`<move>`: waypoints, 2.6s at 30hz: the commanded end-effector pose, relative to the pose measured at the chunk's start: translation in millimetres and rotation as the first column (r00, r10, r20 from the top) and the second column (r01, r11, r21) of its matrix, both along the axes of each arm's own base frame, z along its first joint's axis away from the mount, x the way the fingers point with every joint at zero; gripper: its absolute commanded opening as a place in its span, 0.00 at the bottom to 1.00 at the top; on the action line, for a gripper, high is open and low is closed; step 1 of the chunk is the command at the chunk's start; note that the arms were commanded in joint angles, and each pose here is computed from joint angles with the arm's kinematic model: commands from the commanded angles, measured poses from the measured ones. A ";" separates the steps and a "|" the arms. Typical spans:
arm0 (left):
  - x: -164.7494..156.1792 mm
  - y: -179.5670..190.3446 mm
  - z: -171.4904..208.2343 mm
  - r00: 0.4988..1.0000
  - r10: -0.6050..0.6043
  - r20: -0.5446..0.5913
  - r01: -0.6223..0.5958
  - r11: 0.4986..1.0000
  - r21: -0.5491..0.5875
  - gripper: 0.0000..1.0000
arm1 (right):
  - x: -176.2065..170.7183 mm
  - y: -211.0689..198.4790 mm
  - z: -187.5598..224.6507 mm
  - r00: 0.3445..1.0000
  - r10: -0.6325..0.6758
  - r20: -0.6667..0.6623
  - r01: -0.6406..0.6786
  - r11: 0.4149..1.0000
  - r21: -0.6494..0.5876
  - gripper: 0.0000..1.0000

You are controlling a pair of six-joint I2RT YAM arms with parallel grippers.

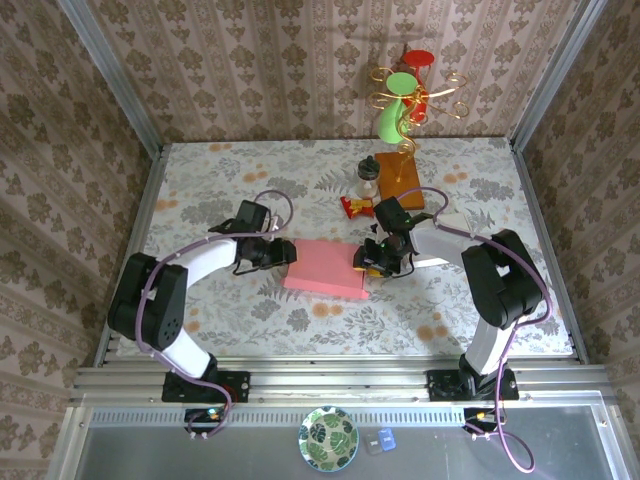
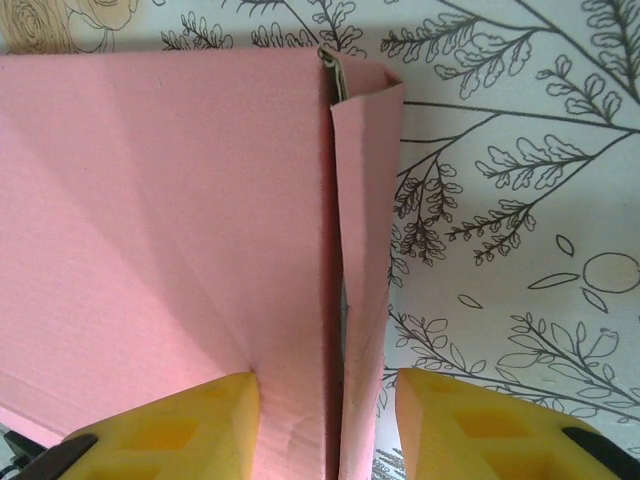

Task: Fold the paper box

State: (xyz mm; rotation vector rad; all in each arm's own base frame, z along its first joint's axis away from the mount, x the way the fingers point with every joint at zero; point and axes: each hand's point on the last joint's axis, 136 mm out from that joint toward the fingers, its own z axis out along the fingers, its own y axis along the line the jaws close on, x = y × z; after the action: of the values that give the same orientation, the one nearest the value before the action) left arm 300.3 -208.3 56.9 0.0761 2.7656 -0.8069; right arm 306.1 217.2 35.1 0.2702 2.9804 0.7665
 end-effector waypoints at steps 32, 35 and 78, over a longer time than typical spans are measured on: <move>-46.5 -7.4 -0.3 0.990 -0.025 -0.139 0.026 1.000 0.004 0.29 | -7.8 0.7 -9.8 0.999 0.005 -0.034 -0.006 1.000 -0.022 0.44; -48.1 5.8 1.8 0.990 -0.010 -0.137 0.022 0.996 0.081 0.36 | -8.8 -0.4 -11.7 0.999 0.006 -0.039 -0.007 1.000 -0.027 0.44; -28.7 0.0 -25.0 0.994 -0.043 -0.097 0.043 0.999 -0.003 0.24 | -10.7 1.2 -5.3 0.999 0.034 -0.012 -0.034 0.998 0.044 0.47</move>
State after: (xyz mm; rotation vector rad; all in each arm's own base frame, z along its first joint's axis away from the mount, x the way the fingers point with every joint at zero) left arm 278.4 -207.2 43.7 0.0940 2.8331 -0.8247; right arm 304.7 220.4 31.7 0.2284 2.9750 0.8050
